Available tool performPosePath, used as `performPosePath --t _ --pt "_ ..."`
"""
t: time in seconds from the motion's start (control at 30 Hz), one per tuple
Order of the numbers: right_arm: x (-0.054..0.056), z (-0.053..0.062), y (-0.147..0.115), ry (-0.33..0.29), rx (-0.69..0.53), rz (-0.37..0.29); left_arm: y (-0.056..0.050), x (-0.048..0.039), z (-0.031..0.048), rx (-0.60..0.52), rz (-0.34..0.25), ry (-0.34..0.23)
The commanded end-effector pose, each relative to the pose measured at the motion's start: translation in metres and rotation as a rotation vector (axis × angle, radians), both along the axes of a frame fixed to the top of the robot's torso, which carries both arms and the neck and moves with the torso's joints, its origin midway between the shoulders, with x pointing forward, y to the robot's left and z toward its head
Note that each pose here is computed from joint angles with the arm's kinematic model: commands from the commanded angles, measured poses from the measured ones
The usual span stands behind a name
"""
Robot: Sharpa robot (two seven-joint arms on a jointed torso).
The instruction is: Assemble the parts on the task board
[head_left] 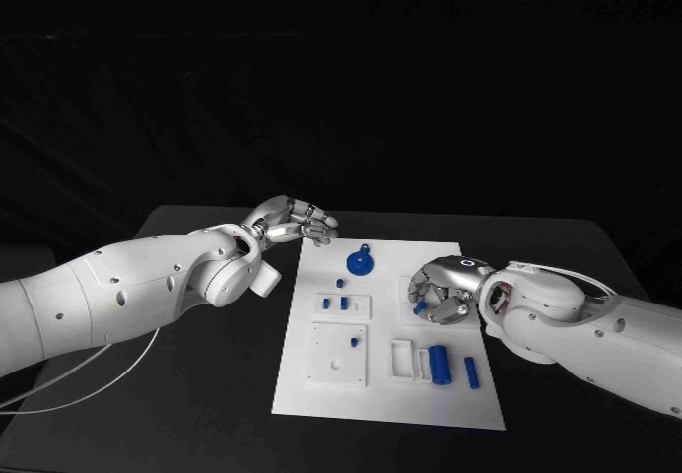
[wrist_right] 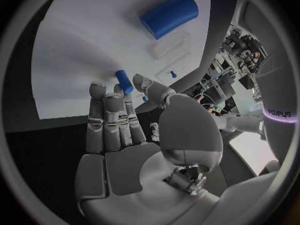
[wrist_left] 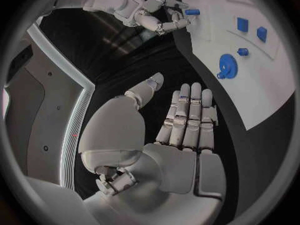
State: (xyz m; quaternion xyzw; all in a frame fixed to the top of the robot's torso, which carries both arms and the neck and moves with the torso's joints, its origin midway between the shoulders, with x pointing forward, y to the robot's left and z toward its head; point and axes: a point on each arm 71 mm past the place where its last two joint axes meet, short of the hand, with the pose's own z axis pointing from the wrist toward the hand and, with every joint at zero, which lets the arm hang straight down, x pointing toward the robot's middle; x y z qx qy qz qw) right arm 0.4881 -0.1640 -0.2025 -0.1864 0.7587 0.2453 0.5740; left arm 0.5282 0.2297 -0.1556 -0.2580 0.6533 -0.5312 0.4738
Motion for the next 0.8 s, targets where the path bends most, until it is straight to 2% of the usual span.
performPosePath --t 0.03,0.67,0.8 --pt "0.0002 -0.0011 0.0009 -0.023 -0.021 -0.005 -0.0025 -0.0008 0.0011 -0.014 -0.019 -0.007" --pt "-0.0011 -0.0029 0.0043 -0.052 -0.027 0.003 -0.0022 -0.0009 0.0009 -0.012 -0.020 -0.003" --pt "-0.0014 -0.0013 0.0041 -0.079 -0.027 0.008 -0.0013 -0.0008 0.0008 -0.011 -0.019 -0.002"
